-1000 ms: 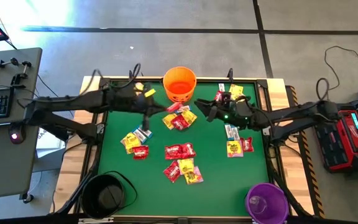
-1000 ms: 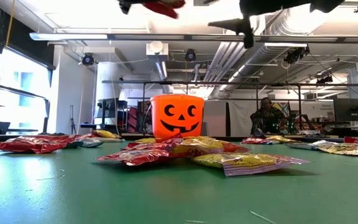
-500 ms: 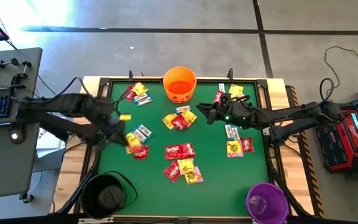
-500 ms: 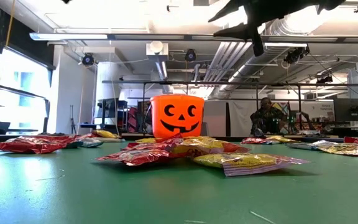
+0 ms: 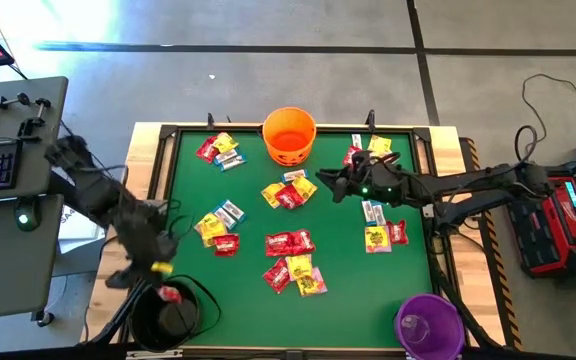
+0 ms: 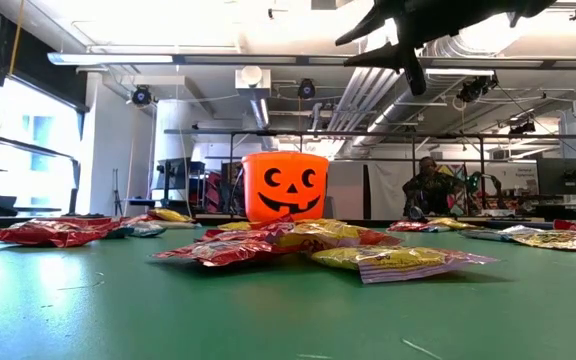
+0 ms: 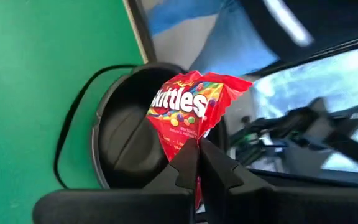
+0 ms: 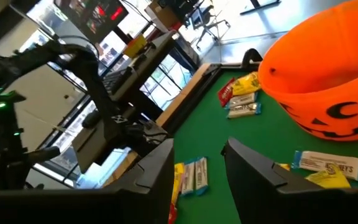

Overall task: Sort candy by brand, put in halloween buckets
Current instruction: Put the red candy into the black bucket

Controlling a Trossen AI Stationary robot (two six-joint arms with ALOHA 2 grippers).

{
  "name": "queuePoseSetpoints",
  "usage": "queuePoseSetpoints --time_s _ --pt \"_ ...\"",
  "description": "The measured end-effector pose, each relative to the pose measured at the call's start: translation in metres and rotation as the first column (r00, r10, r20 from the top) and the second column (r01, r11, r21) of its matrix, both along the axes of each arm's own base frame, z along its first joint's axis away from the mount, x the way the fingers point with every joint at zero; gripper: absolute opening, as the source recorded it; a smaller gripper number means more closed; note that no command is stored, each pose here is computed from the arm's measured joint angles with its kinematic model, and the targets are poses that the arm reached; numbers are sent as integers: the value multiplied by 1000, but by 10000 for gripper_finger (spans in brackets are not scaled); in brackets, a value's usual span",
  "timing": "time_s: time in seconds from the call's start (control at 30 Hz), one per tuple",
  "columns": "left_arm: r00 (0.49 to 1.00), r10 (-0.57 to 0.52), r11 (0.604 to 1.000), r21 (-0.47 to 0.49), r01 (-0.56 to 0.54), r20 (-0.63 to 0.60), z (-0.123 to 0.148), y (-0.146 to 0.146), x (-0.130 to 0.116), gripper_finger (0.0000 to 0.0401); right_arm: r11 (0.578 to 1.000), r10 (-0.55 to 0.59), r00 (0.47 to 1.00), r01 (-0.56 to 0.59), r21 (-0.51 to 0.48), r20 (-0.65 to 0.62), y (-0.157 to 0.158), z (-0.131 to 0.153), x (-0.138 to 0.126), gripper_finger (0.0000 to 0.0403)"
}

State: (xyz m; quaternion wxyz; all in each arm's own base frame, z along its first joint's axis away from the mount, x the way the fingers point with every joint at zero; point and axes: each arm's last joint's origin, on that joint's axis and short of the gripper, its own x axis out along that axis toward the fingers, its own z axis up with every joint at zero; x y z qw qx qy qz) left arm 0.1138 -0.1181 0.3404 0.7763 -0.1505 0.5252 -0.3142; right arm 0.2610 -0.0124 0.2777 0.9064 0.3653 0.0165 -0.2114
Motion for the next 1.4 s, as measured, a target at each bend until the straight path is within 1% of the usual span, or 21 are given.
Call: queuePoseSetpoints --time_s 0.13,0.3,0.43,0.53,0.63,0.73,0.83,0.87,0.9,1.0,1.2,1.27,1.4 --pt "1000 -5 995 101 7 -18 -12 -24 0 0 1000 0 1000 0 0 -21 0 -2 0 129" --pt "996 -48 981 187 60 -69 -28 -51 -3 0 1000 0 999 0 0 -33 0 -3 -1 129" --pt "997 -57 963 260 70 -56 -37 -68 -5 0 1000 0 999 0 -4 -43 0 -4 -1 129" --pt "993 -110 944 308 118 -41 -40 -82 -5 0 1000 0 998 0 -4 -58 0 -5 -1 129" --pt "986 -162 907 388 165 -43 -44 -96 -6 0 1000 1 998 -1 -6 -68 0 -6 -1 129" --pt "980 -187 848 493 196 -67 -48 -105 -6 0 1000 0 998 0 -3 -69 0 -6 -2 129" --pt "980 -179 795 575 194 -82 -49 -110 -6 0 1000 2 997 -3 -16 -75 0 -6 -2 129" --pt "981 -177 786 588 192 -84 -49 -112 -5 0 1000 3 997 -4 -19 -77 0 -7 -2 129" --pt "981 -177 786 589 189 -78 -48 -114 -5 0 1000 3 997 -4 -21 -77 0 -7 -2 129" --pt "981 -187 799 572 186 -56 -42 -123 -3 0 1000 -4 997 3 -22 -78 -2 -7 -2 129" --pt "966 -253 770 592 238 -59 -43 -136 -3 0 999 -9 996 6 -37 -89 -3 -7 -2 129" --pt "962 -261 748 614 252 -78 -47 -137 -4 0 999 -8 996 4 -40 -90 -3 -7 -2 129" --pt "960 -244 682 679 270 -136 -52 -132 -6 0 999 -7 996 4 -40 -90 -3 -7 -2 129"
